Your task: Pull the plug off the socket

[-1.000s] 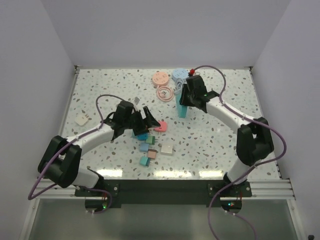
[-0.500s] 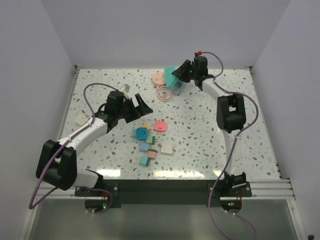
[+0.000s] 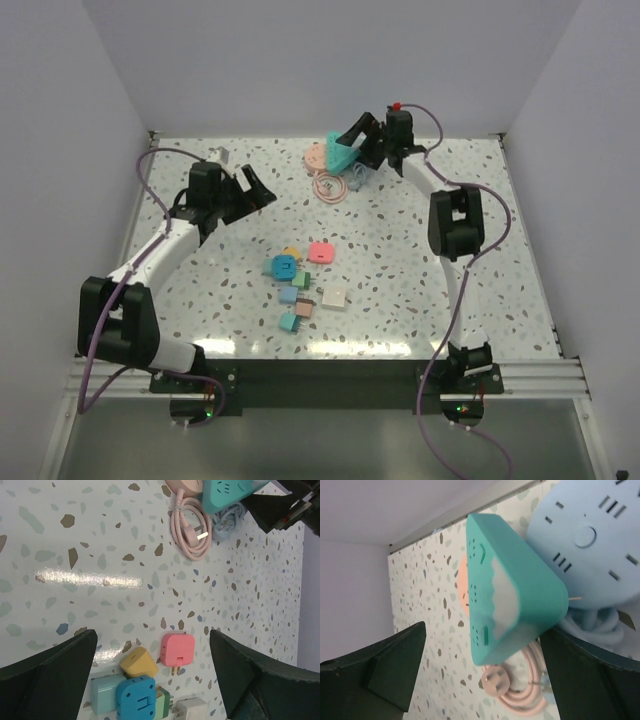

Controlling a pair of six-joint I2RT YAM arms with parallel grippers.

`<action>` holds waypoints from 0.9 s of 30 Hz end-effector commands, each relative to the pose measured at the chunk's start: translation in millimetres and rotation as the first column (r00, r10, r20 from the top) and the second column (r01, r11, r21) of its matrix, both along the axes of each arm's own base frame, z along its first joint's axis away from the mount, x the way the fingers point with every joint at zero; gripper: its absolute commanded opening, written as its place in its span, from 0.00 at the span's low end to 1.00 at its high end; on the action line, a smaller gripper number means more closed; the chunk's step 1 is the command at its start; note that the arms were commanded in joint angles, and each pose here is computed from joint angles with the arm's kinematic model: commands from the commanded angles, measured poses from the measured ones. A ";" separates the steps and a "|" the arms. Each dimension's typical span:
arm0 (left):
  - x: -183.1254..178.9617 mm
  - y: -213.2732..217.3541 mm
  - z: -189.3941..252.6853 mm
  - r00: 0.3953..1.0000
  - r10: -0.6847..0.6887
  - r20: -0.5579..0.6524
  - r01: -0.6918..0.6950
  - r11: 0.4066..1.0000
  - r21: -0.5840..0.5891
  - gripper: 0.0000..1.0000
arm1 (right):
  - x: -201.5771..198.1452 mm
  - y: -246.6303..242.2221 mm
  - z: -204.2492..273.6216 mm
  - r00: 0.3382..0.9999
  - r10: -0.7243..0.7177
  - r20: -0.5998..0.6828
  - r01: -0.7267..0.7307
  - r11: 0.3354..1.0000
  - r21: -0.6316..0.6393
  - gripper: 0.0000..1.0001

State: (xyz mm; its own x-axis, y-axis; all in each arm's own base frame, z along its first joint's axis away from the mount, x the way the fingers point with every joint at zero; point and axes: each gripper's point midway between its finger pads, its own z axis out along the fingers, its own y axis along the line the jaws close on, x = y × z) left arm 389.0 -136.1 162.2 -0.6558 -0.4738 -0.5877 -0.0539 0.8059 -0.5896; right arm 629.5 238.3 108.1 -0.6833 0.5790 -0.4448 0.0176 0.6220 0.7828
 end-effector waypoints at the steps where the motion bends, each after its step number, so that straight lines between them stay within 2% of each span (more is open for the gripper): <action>1: 14.8 0.6 19.4 0.996 -0.033 0.082 0.031 0.999 0.023 1.00 | -22.4 -17.8 75.4 0.994 0.033 0.105 -0.025 0.996 -0.082 0.99; 2: 15.4 0.3 20.5 0.996 -0.039 0.086 0.037 0.999 0.023 1.00 | -31.3 -19.3 77.2 0.994 0.043 0.103 -0.033 0.995 -0.097 0.99; 3: 17.4 -0.3 24.1 0.994 -0.047 0.103 0.044 0.999 0.027 1.00 | -39.5 -23.5 104.9 0.985 0.059 0.162 -0.039 0.992 -0.121 0.99; 6: 20.6 -1.8 30.9 0.990 -0.062 0.128 0.058 0.998 0.033 1.00 | -62.0 -32.5 120.5 0.978 0.099 0.181 -0.063 0.979 -0.193 0.99; 7: 21.4 -1.9 32.1 0.988 -0.072 0.137 0.068 0.997 0.039 1.00 | -77.3 -35.5 139.5 0.975 0.115 0.190 -0.074 0.975 -0.208 0.99; 10: 21.2 -5.2 32.6 0.984 -0.099 0.148 0.094 0.995 0.040 1.00 | -113.3 -47.3 149.3 0.974 0.155 0.167 -0.104 0.954 -0.280 0.99; 11: 19.0 -9.4 32.8 0.980 -0.124 0.153 0.121 0.992 0.029 1.00 | -129.6 -50.1 134.0 0.979 0.166 0.117 -0.125 0.948 -0.294 0.99; 13: 18.2 -14.3 34.4 0.973 -0.148 0.175 0.148 0.989 0.014 1.00 | -152.0 -56.3 130.1 0.977 0.187 0.103 -0.145 0.935 -0.323 0.99; 14: 13.3 -17.7 31.1 0.971 -0.167 0.173 0.170 0.986 0.000 1.00 | -178.2 -59.2 130.0 0.973 0.209 0.093 -0.170 0.931 -0.322 0.99; 16: 12.7 -21.7 34.8 0.961 -0.185 0.208 0.191 0.982 -0.007 1.00 | -206.2 -61.5 126.4 0.966 0.246 0.081 -0.208 0.923 -0.325 0.99; 17: 9.0 -21.5 29.6 0.962 -0.188 0.199 0.194 0.981 -0.009 1.00 | -226.1 -64.4 106.6 0.965 0.260 0.025 -0.238 0.916 -0.324 0.99; 18: 7.5 -23.3 30.7 0.957 -0.199 0.210 0.207 0.978 -0.013 1.00 | -243.7 -68.5 120.4 0.962 0.268 0.058 -0.234 0.913 -0.334 0.99; 19: 6.2 -23.7 29.3 0.954 -0.207 0.215 0.215 0.977 -0.013 1.00 | -258.7 -71.1 116.5 0.962 0.271 0.040 -0.243 0.911 -0.334 0.99; 20: 0.4 -26.3 25.1 0.951 -0.226 0.210 0.235 0.972 -0.019 1.00 | -278.4 -75.8 95.4 0.963 0.271 -0.009 -0.258 0.908 -0.331 0.99; 21: -0.6 -26.9 25.0 0.947 -0.236 0.217 0.246 0.969 -0.018 1.00 | -296.4 -79.4 115.7 0.961 0.271 0.058 -0.237 0.913 -0.332 0.99; 23: -6.1 -28.5 21.4 0.942 -0.256 0.216 0.265 0.964 -0.014 1.00 | -325.6 -88.9 102.8 0.967 0.252 0.039 -0.224 0.914 -0.340 0.99; 27: -12.3 -29.4 17.9 0.935 -0.276 0.221 0.286 0.958 -0.012 1.00 | -373.6 -106.9 115.7 0.971 0.222 0.089 -0.174 0.912 -0.372 0.99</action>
State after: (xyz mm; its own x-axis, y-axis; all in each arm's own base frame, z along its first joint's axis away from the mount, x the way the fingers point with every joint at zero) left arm 374.9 -162.6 152.4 -0.6975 -0.3420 -0.6297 0.1838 0.7639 -0.6186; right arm 279.4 143.2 203.3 -0.7494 0.2316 -0.6203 -0.1838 0.8273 0.5309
